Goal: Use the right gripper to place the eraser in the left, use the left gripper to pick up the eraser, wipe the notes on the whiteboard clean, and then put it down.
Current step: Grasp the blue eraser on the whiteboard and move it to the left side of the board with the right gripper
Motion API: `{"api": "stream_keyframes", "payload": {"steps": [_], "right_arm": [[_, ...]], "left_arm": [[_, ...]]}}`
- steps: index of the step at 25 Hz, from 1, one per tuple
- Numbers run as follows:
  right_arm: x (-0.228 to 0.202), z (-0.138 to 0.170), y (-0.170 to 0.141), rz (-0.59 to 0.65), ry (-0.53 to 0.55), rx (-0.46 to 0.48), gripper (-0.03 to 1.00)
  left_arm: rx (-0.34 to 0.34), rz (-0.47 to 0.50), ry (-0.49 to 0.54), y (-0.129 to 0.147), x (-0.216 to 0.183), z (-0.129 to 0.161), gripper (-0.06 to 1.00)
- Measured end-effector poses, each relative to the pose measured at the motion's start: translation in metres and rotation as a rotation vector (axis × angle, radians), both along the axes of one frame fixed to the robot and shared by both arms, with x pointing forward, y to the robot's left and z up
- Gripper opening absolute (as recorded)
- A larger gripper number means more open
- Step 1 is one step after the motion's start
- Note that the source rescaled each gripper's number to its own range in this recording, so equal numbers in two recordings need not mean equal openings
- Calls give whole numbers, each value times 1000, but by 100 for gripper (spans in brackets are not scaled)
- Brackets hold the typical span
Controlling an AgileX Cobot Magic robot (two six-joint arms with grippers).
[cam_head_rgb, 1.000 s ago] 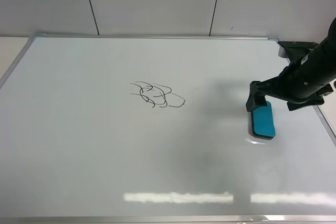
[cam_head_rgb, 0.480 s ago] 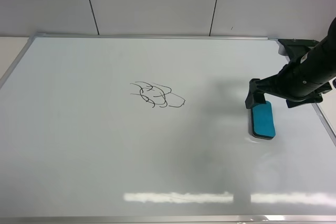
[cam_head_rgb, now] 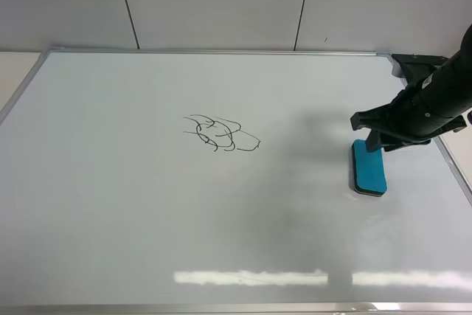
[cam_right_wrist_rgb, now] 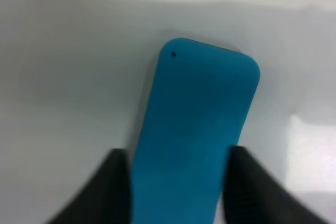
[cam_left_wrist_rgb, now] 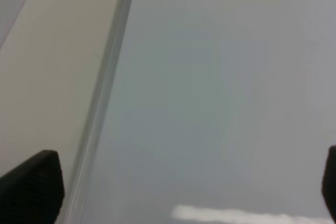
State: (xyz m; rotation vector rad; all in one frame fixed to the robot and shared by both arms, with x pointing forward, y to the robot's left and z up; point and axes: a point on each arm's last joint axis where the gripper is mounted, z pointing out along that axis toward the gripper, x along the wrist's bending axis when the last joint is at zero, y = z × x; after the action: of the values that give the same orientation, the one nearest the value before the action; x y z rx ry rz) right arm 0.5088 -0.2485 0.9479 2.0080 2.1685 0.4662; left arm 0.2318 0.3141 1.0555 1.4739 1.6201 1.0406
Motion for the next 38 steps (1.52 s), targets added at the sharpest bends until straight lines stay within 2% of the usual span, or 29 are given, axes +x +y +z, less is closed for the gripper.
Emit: {"api": "stream_keyframes", "payload": {"steps": [2,5,19,28,35,38], "right_arm": [[0,0,0,6,-1,-6,6],[0,0,-1,15,-3,-17,1],[1,-1,-3,27,-6,-39,0],[7,-41,-2,37,126,-69,0],[9,-50,0,46,162,-77,0],[8,-50,9,105,151,-101,0]], "left_arm": [[0,0,0,0,0,0,100],[0,0,0,0,0,0,100],[0,0,0,0,0,0,100],[0,0,0,0,0,0,100],[0,0,0,0,0,0,100],[0,0,0,0,0,0,100]]}}
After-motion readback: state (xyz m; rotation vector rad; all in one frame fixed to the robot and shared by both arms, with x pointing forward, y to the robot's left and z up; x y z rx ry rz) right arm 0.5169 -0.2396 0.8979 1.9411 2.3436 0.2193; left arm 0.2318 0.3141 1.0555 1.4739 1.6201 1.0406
